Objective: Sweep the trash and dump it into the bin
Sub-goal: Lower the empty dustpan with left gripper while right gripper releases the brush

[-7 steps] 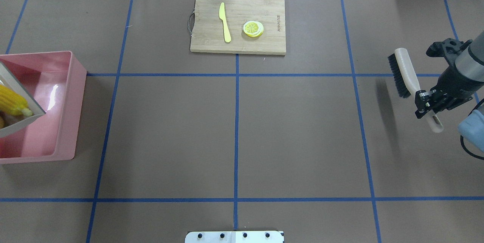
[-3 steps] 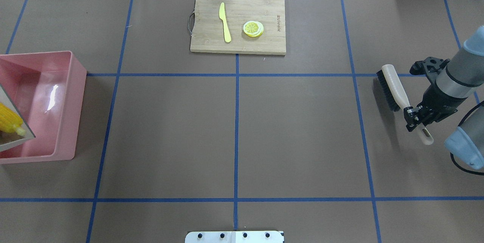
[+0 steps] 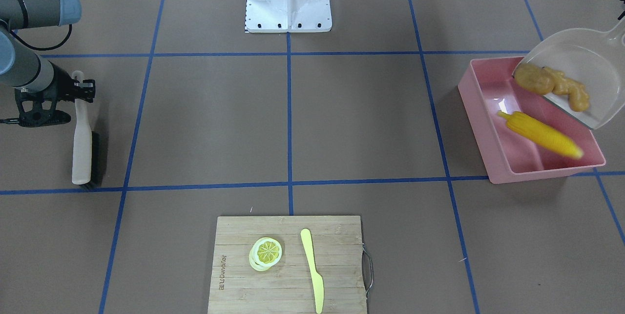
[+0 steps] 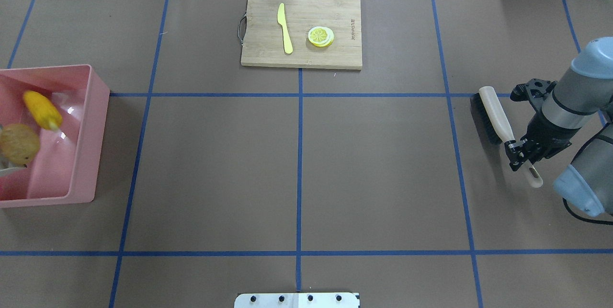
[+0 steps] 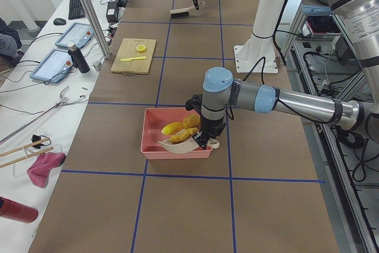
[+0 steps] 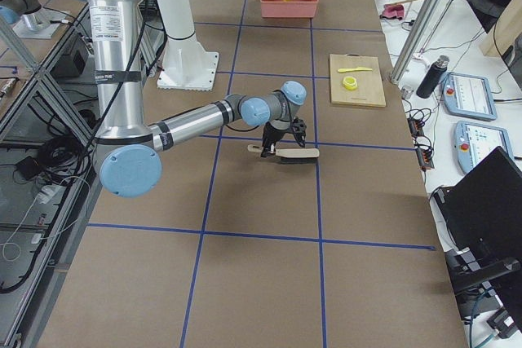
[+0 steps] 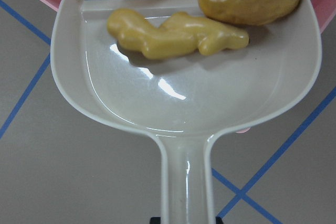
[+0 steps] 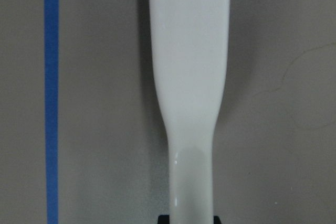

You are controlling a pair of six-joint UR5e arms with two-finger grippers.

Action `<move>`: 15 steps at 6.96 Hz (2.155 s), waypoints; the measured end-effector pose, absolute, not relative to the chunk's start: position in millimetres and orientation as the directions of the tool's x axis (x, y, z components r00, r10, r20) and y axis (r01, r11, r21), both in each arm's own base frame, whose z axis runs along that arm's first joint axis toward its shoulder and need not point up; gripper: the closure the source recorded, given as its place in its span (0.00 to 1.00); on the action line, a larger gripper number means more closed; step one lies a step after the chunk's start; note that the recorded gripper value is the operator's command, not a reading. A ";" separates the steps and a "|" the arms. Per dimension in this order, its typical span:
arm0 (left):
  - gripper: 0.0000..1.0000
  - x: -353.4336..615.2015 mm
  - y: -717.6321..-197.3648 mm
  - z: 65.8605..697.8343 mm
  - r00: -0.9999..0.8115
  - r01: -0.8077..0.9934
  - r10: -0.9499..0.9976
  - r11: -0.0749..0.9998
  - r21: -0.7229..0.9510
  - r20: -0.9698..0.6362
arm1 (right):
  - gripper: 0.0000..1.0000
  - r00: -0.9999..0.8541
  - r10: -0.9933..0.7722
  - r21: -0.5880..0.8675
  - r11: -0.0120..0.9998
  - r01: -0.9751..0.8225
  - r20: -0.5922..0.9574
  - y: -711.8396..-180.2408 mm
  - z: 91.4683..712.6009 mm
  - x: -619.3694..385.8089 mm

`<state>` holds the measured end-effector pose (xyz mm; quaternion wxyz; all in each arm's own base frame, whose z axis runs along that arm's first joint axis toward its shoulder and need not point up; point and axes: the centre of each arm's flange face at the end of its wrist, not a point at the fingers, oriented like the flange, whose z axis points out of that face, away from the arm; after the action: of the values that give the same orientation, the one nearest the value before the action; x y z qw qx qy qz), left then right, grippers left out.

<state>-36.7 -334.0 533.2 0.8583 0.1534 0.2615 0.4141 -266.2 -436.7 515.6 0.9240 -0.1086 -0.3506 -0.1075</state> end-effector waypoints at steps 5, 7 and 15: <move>1.00 -50.3 -337.4 487.2 0.389 -0.713 0.906 0.412 0.568 -0.169 | 1.00 0.730 -0.122 -0.141 0.947 0.288 0.672 -432.7 521.2 -273.2; 1.00 -35.7 -349.5 460.6 0.351 -0.659 0.932 0.316 0.682 -0.093 | 0.88 0.728 -0.119 -0.146 0.946 0.290 0.675 -432.4 523.0 -273.8; 1.00 207.3 -365.2 410.4 0.109 -0.454 0.988 -0.048 0.890 0.108 | 0.00 0.706 -0.084 -0.130 0.961 0.243 0.703 -450.1 507.1 -250.8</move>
<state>207.3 -365.2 410.4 0.6133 0.4224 0.3163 0.5877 -250.8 -450.1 507.1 0.9173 -0.1069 -0.3730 -0.0890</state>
